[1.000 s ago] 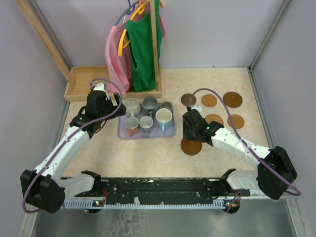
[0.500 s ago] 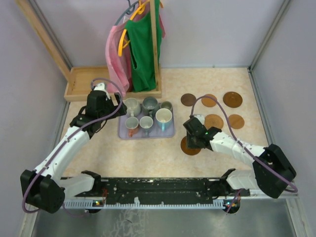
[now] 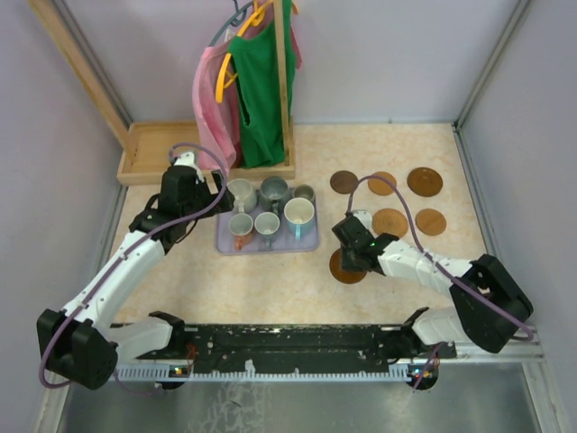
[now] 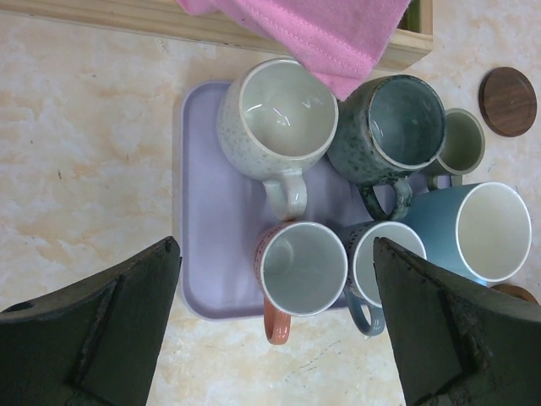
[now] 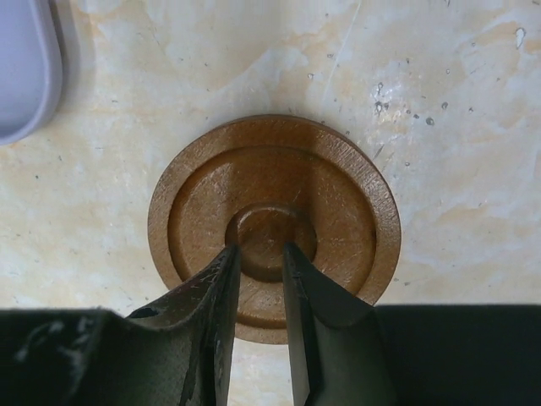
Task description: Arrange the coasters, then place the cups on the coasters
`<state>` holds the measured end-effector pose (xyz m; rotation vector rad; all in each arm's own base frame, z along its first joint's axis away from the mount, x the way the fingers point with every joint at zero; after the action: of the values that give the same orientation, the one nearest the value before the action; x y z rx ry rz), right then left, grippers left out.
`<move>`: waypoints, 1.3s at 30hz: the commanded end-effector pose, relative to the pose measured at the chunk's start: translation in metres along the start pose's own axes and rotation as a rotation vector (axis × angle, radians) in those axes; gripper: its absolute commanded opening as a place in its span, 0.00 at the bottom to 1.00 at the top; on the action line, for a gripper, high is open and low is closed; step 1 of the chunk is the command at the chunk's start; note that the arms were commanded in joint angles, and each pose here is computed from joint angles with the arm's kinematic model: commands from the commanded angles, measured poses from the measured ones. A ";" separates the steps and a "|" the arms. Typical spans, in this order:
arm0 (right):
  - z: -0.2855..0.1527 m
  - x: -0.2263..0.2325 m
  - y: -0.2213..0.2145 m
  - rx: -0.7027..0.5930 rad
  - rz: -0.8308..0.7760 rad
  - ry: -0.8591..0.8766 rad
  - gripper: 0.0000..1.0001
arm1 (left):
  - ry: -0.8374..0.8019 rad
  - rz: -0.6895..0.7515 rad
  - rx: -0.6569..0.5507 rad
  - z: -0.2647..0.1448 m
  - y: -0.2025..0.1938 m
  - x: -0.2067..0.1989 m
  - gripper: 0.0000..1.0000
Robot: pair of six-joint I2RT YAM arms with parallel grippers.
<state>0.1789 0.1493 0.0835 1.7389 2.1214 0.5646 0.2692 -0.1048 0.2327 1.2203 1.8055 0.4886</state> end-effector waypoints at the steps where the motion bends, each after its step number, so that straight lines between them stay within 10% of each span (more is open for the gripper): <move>1: 0.008 0.005 0.005 -0.019 -0.002 -0.015 0.28 | -0.017 0.004 -0.024 -0.002 0.005 -0.005 1.00; 39: 0.080 -0.027 0.088 -0.034 0.028 -0.168 0.27 | -0.011 0.008 -0.035 -0.006 0.005 -0.003 1.00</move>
<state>0.2947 0.1624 0.0810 1.7054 1.9544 0.5608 0.2678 -0.1045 0.2352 1.2148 1.7982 0.4929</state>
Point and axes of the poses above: each gripper's point midway between its finger pads, its own z axis out along the fingers, its own x axis along the line the jaws close on, y = z × x, the point moved 7 cm from there along -z, back along the fingers, and after that the axes turned 12 degrees about -z, right-handed, at the moved point
